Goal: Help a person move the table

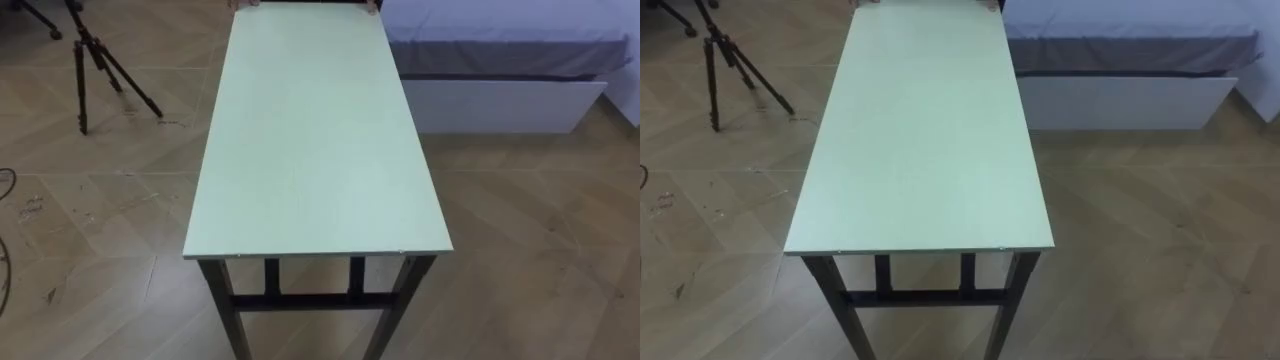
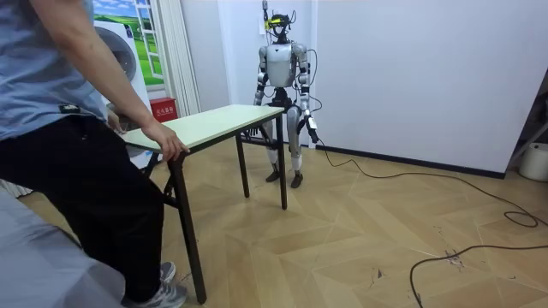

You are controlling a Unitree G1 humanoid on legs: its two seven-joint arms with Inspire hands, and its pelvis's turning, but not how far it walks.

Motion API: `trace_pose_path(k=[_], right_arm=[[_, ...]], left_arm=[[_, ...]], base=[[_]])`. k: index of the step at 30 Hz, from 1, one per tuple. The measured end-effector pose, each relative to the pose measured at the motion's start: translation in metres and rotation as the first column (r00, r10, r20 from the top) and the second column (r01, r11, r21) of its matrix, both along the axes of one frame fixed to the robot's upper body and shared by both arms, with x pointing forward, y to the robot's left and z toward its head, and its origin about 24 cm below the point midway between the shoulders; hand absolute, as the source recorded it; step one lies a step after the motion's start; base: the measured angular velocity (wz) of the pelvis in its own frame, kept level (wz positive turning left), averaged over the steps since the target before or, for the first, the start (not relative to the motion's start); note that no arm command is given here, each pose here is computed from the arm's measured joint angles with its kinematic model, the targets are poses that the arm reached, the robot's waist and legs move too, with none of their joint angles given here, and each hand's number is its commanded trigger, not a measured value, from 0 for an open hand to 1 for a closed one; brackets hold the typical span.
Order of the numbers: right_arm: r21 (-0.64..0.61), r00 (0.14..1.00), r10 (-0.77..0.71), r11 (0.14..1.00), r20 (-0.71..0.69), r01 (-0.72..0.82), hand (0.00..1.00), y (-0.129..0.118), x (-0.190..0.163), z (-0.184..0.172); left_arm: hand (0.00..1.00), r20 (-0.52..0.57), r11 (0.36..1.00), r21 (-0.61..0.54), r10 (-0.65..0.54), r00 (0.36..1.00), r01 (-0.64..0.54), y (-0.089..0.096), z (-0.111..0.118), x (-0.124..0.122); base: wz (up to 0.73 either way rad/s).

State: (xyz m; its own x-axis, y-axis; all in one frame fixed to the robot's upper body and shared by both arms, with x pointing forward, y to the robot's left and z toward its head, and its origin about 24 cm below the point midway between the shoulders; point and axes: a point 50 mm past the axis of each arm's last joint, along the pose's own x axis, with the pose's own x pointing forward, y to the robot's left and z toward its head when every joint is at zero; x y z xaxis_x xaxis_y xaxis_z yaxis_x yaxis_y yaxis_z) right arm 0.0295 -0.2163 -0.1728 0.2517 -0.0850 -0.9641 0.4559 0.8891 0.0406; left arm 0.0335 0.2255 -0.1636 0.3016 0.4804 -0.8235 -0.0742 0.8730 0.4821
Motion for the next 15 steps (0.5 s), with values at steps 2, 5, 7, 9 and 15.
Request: trace_pose_path(k=[2,5,7,9,15], right_arm=[[0.002,1.000,0.003,1.000,-0.001,-0.003,0.00,0.0003,0.0009,0.0000],[0.003,1.000,0.005,1.000,-0.002,-0.005,0.00,0.0002,0.0009,0.0000],[0.005,1.000,0.009,1.000,-0.001,-0.009,0.00,0.0000,0.0011,0.0000],[0.007,1.000,0.012,1.000,0.000,-0.012,0.00,0.0002,0.0016,0.0001],[0.029,1.000,-0.017,0.999,0.003,0.017,0.00,0.0015,0.0002,-0.0002]], left_arm=[[0.00,0.000,1.000,0.000,0.000,1.000,0.000,0.0001,0.0000,0.0000],[0.00,-0.002,1.000,0.001,-0.003,1.000,0.003,0.0000,0.0000,-0.0002],[0.00,-0.003,1.000,0.001,-0.002,1.000,0.002,0.0000,-0.0001,-0.0005],[0.00,-0.002,1.000,0.000,0.002,1.000,-0.002,0.0000,-0.0001,-0.0007],[0.00,0.001,0.997,-0.039,0.072,0.997,-0.072,-0.0009,-0.0012,-0.0029]], base=[[0.00],[0.00],[0.00],[0.00],[-0.01]])
